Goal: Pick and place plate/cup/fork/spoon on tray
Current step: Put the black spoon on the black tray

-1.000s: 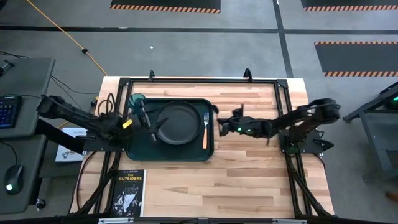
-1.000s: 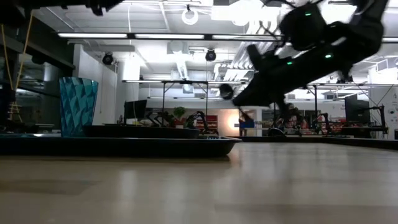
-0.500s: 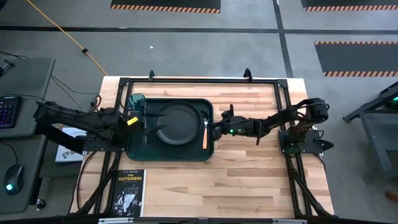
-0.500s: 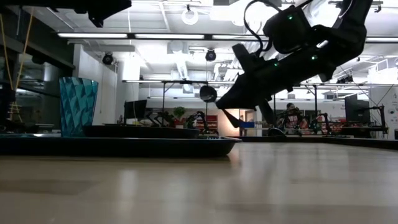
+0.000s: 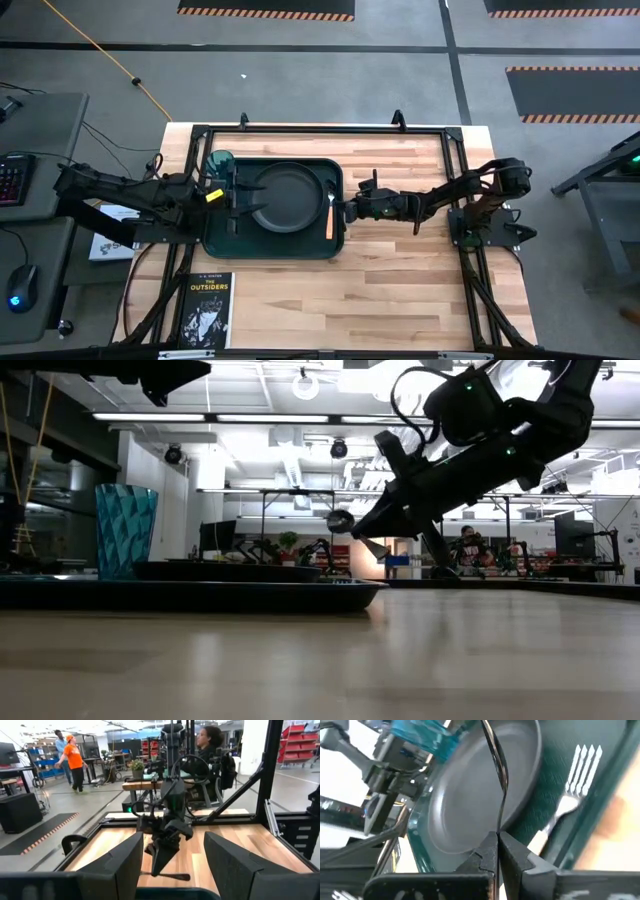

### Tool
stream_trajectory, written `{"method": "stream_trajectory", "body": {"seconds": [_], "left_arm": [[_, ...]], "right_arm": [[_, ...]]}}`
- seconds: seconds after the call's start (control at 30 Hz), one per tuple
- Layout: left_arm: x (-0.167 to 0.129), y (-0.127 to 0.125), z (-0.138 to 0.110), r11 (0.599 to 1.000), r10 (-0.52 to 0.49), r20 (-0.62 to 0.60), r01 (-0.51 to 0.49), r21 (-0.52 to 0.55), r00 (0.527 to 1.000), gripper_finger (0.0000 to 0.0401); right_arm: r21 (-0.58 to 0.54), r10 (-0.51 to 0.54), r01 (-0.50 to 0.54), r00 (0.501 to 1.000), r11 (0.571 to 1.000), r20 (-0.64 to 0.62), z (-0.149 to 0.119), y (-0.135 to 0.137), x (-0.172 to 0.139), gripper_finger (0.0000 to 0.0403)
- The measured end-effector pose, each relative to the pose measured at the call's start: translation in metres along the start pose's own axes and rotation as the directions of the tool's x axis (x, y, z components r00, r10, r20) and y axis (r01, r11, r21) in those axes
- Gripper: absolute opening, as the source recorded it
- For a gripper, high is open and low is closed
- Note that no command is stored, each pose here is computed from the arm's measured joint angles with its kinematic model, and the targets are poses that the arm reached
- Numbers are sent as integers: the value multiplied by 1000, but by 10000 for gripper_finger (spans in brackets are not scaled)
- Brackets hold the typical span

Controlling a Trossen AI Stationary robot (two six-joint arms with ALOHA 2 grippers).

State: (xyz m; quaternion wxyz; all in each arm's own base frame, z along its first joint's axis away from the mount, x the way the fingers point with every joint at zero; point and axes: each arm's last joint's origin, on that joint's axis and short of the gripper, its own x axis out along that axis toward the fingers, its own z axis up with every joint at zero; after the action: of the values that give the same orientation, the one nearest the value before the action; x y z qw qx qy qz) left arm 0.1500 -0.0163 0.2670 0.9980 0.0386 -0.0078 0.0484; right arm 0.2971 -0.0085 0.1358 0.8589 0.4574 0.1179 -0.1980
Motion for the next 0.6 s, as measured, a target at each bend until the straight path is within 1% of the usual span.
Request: {"method": "stream_trajectory", "body": {"seconds": [0.07, 0.17, 0.23, 0.4, 0.5, 0.6], "left_arm": [[0, 0, 2, 1000, 2, 17, -2, -4, 1000, 202], [0, 0, 3, 1000, 3, 34, -3, -8, 999, 202], [0, 0, 4, 1000, 4, 38, -4, -2, 999, 202], [0, 0, 4, 1000, 6, 38, -6, -3, 999, 202], [0, 0, 4, 1000, 6, 38, -6, -12, 999, 202], [0, 0, 4, 1000, 7, 38, -7, -12, 999, 202]], "right_arm": [[50, -28, 29, 999, 998, -21, -1, 2, 2, 0], [83, -110, 116, 991, 990, -72, -1, 7, 7, 0], [68, -163, 169, 982, 983, -96, 1, 15, 10, 0], [8, -257, 259, 964, 966, -73, 11, 37, 16, 0], [-25, -322, 321, 942, 947, -97, 13, 40, 15, 0], [-2, -391, 393, 913, 919, -113, 12, 35, 13, 0]]}}
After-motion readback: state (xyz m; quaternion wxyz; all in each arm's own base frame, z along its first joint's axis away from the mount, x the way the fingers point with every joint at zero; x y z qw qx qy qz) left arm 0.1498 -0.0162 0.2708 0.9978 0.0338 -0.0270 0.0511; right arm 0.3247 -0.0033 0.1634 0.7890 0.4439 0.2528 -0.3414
